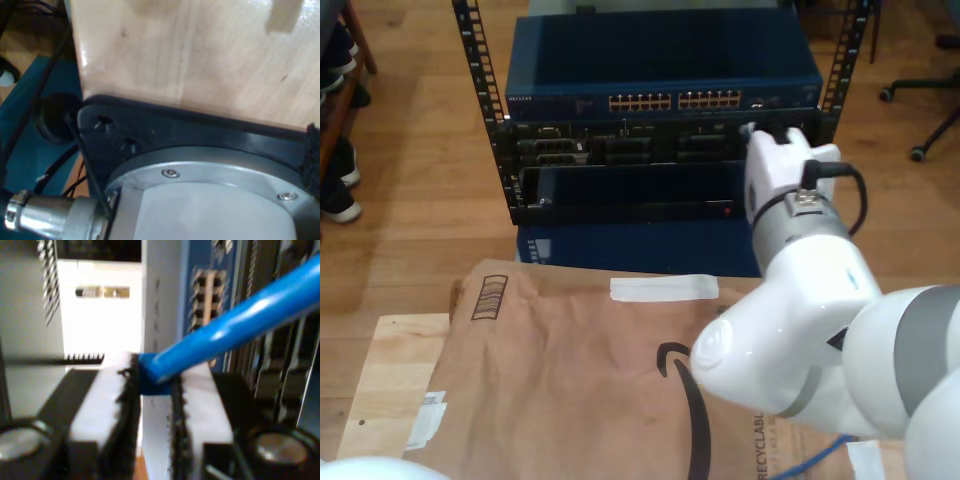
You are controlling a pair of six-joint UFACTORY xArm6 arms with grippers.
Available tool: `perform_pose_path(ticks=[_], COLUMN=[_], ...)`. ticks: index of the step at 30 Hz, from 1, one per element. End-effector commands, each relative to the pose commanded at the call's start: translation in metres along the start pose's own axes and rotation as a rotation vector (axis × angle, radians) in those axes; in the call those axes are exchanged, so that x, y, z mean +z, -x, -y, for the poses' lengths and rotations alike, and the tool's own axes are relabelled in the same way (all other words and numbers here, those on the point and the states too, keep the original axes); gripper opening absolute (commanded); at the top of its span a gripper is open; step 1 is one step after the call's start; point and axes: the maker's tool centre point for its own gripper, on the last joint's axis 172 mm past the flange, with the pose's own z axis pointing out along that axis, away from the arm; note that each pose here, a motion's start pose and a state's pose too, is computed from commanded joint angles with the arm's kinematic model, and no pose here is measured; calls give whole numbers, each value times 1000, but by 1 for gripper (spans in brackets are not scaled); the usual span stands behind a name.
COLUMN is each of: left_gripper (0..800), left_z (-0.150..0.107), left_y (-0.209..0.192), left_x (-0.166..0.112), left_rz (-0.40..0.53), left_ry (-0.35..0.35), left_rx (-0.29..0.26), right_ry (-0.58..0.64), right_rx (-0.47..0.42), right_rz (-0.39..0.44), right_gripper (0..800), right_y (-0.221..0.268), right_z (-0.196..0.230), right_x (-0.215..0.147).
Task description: Grab the cable and plug it in
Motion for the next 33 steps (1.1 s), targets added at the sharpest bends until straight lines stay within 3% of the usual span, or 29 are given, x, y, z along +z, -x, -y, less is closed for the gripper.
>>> perform_pose_path(ticks=[6,10,15,33], left_gripper=[800,800,800,800], left_z=[0,0,0,0], left_y=[0,0,0,0], left_x=[0,0,0,0], left_rz=[0,0,0,0], left_ry=[0,0,0,0], left_rx=[2,2,2,2], right_ry=[-8,43,72,15], right_rx=[-32,22,6,24], right_rz=[-36,-100,-115,-37], right_gripper=[0,0,0,0], right_y=[11,2,2,48], right_z=[-15,-35,-55,-20], right_x=[14,26,33,35])
